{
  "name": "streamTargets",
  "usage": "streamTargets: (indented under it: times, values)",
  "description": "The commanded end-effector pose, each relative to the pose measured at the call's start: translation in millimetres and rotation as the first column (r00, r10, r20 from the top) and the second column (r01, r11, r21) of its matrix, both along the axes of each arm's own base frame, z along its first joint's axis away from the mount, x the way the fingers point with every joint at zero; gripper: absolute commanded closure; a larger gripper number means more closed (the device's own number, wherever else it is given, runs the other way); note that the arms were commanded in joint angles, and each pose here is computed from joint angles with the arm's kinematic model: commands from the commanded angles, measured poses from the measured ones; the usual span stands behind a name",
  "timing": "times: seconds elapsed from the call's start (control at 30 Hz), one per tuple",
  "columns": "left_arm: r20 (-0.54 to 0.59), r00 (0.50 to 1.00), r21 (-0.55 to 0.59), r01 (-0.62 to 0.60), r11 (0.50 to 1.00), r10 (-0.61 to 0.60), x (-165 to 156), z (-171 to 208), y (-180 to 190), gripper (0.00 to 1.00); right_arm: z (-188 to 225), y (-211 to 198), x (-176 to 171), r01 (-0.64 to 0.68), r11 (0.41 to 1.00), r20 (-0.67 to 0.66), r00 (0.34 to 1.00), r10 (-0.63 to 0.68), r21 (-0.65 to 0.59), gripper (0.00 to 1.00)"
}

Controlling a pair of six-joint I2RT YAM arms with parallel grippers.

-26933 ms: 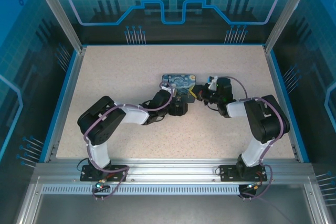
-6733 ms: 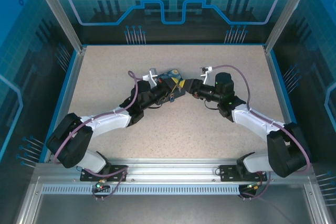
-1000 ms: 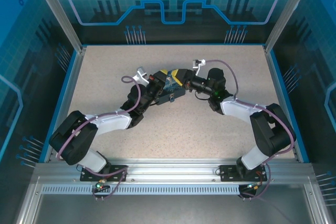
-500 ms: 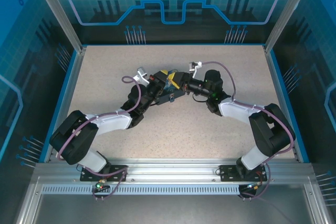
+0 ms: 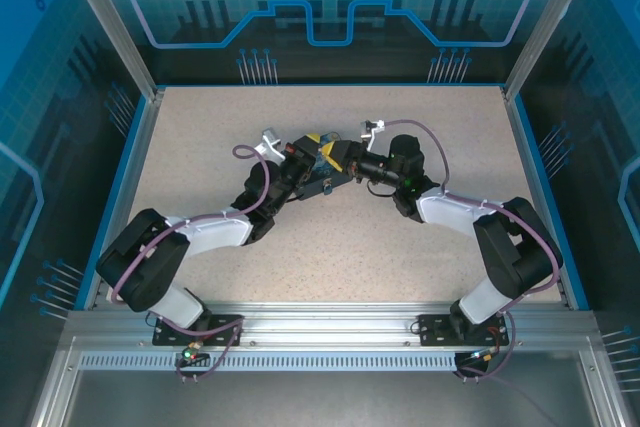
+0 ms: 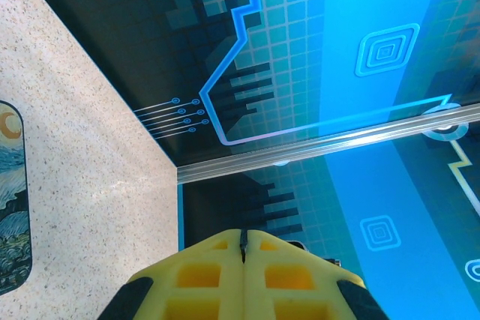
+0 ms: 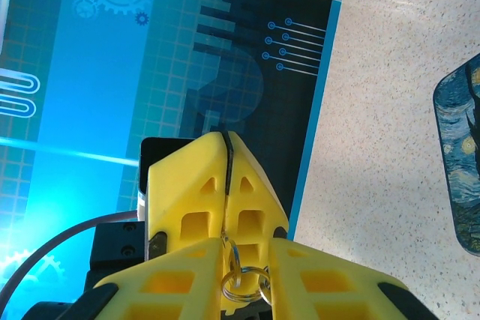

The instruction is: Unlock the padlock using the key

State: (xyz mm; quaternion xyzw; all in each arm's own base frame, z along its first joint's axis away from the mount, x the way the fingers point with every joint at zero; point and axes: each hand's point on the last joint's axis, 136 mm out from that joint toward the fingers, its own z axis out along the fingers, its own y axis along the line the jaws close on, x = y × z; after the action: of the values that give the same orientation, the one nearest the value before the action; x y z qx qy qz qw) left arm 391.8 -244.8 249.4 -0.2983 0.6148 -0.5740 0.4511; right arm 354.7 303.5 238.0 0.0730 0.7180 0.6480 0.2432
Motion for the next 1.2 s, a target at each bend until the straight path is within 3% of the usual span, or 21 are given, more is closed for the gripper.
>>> streamTargets:
  times: [0.0, 0.57, 0.73, 0.97, 1.17]
  values:
    - [0.037, 0.999, -0.017, -0.002, 1.0, 0.003, -2, 7, -1, 1.0, 1, 5, -6, -0.021, 1.0, 0.002, 1.0, 0.021, 0.003, 0.78]
    - [0.034, 0.999, -0.019, 0.004, 1.0, -0.003, -3, 5, -2, 1.0, 9, 11, -4, -0.028, 1.0, 0.01, 1.0, 0.028, 0.011, 0.82]
    - [0.03, 1.0, -0.015, 0.005, 1.0, -0.005, -3, 2, -3, 1.0, 13, 11, -3, -0.033, 0.999, 0.017, 0.999, 0.032, 0.016, 0.74]
    - [0.028, 1.0, -0.014, 0.005, 1.0, -0.005, -2, 1, -3, 1.0, 13, 12, -3, -0.034, 0.999, 0.017, 0.999, 0.034, 0.017, 0.72]
    - [0.031, 1.0, -0.014, 0.004, 1.0, -0.004, -2, 2, -3, 1.0, 11, 12, -2, -0.035, 0.999, 0.01, 0.999, 0.035, 0.013, 0.8]
